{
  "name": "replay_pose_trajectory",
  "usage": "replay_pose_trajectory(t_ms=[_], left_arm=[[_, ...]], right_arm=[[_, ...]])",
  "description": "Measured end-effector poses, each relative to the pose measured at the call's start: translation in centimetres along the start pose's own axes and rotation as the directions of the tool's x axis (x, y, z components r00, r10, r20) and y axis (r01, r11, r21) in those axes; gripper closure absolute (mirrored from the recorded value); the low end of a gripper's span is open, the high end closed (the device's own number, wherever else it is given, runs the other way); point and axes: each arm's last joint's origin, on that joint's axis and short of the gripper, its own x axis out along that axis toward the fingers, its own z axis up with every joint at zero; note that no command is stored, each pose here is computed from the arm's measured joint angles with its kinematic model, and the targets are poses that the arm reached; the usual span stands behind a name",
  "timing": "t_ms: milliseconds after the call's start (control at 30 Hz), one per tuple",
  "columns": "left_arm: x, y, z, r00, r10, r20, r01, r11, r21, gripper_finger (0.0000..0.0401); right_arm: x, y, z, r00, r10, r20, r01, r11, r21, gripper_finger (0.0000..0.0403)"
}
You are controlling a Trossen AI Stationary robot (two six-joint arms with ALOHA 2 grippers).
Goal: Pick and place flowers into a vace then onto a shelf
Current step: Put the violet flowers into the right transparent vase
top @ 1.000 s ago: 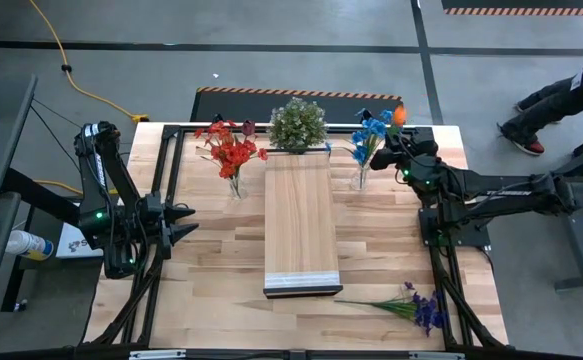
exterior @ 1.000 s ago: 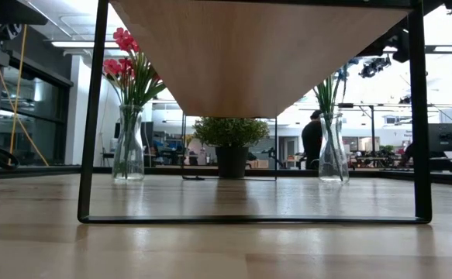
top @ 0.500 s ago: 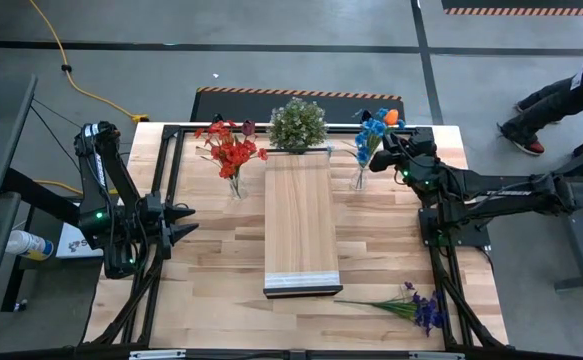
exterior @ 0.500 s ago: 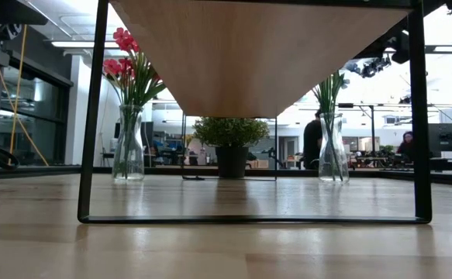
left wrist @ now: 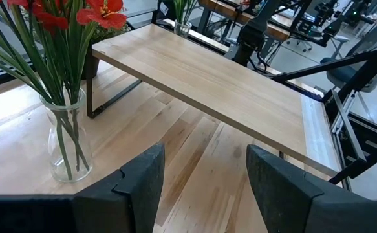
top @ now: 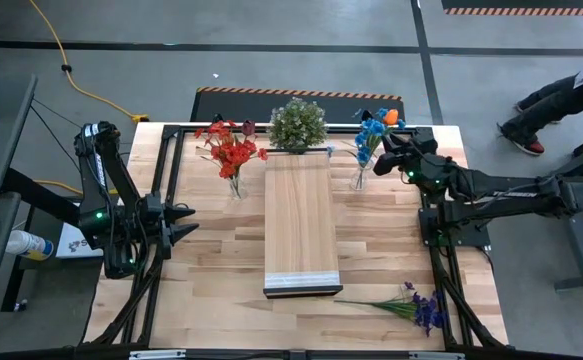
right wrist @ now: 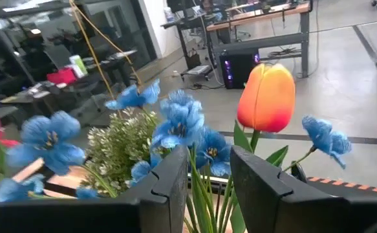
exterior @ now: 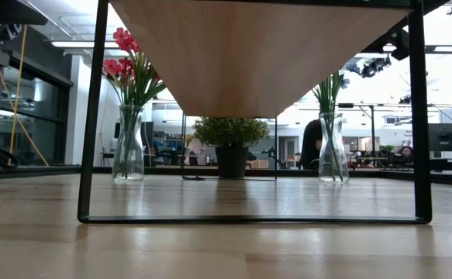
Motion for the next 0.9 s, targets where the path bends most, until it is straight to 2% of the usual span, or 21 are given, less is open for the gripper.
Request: replay_pose_trajectory(t_ms=[400,600,733,900], left_arm=[[0.0,0.0,0.0,1.000,0.000,0.000,0.000,1.000,0.000,0.0151],[0.0,0.0,0.0,1.000,-0.001,0.000,0.001,1.000,-0.001,0.0151],[0.0,0.0,0.0,1.000,-0.001,0.000,0.001,1.000,-0.001,0.0151],[0.0,0.0,0.0,1.000,0.000,0.000,0.000,1.000,-0.001,0.0151]], right_arm=[[-1.7,-1.4,1.6,0.989,0.150,0.004,-0.150,0.988,0.035,0.0295],[-2.5,-1.8,2.2,0.965,0.261,-0.005,-0.261,0.964,0.053,0.0295],[-3.1,-1.9,2.5,0.905,0.424,-0.037,-0.422,0.905,0.061,0.0295],[-4.1,-2.1,2.7,0.761,0.641,-0.102,-0.633,0.768,0.099,0.0295]])
